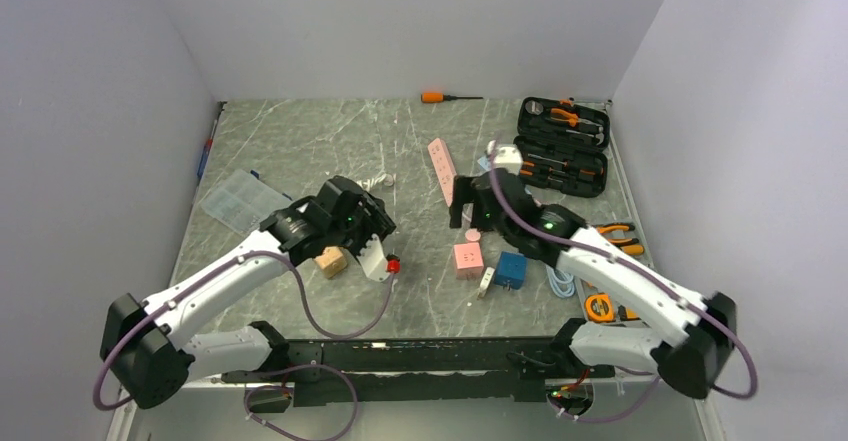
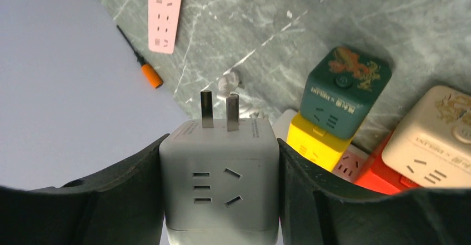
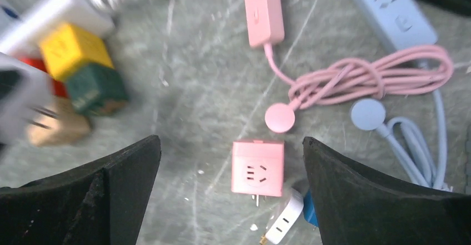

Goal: Pull the plug off the socket
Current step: Place the plug at the center of the board.

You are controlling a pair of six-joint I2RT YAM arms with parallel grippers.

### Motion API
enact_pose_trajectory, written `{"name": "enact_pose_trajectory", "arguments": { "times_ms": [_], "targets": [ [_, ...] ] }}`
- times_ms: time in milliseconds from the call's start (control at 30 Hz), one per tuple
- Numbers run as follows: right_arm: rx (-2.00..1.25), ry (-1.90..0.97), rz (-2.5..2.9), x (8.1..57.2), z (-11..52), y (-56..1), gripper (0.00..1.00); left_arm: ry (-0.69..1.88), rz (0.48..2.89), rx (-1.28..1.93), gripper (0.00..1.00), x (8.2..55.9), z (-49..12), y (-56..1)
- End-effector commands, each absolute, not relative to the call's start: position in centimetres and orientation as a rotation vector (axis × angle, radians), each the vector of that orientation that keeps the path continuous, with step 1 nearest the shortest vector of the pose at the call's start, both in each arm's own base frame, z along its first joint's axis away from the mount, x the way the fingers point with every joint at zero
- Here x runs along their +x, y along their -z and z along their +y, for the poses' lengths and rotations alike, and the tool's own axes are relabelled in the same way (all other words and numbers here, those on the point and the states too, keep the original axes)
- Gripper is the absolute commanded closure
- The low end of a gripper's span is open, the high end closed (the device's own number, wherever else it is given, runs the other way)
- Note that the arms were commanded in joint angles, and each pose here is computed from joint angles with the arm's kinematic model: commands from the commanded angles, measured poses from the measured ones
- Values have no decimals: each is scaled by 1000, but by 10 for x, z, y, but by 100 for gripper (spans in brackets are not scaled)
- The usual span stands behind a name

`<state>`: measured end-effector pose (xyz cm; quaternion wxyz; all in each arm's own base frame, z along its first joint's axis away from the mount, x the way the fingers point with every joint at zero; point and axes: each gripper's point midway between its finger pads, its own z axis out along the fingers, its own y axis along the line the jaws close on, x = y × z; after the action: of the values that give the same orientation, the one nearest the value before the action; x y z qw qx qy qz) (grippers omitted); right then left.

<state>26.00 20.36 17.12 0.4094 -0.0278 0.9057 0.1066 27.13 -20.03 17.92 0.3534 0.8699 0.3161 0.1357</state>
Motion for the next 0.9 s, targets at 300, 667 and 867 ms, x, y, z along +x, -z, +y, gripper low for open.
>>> {"name": "enact_pose_trajectory", "arguments": {
  "times_ms": [300, 667, 867],
  "targets": [
    [240, -381, 2265, 202, 141, -182, 0, -131, 1102, 2256, 96, 295, -281, -173],
    [314, -363, 2330, 162, 107, -214, 0, 166, 1490, 2123, 95, 300, -341, -133],
    [366, -372, 2268, 169, 104, -232, 0, 332, 1633, 2038, 95, 283, -357, -99]
  ]
}}
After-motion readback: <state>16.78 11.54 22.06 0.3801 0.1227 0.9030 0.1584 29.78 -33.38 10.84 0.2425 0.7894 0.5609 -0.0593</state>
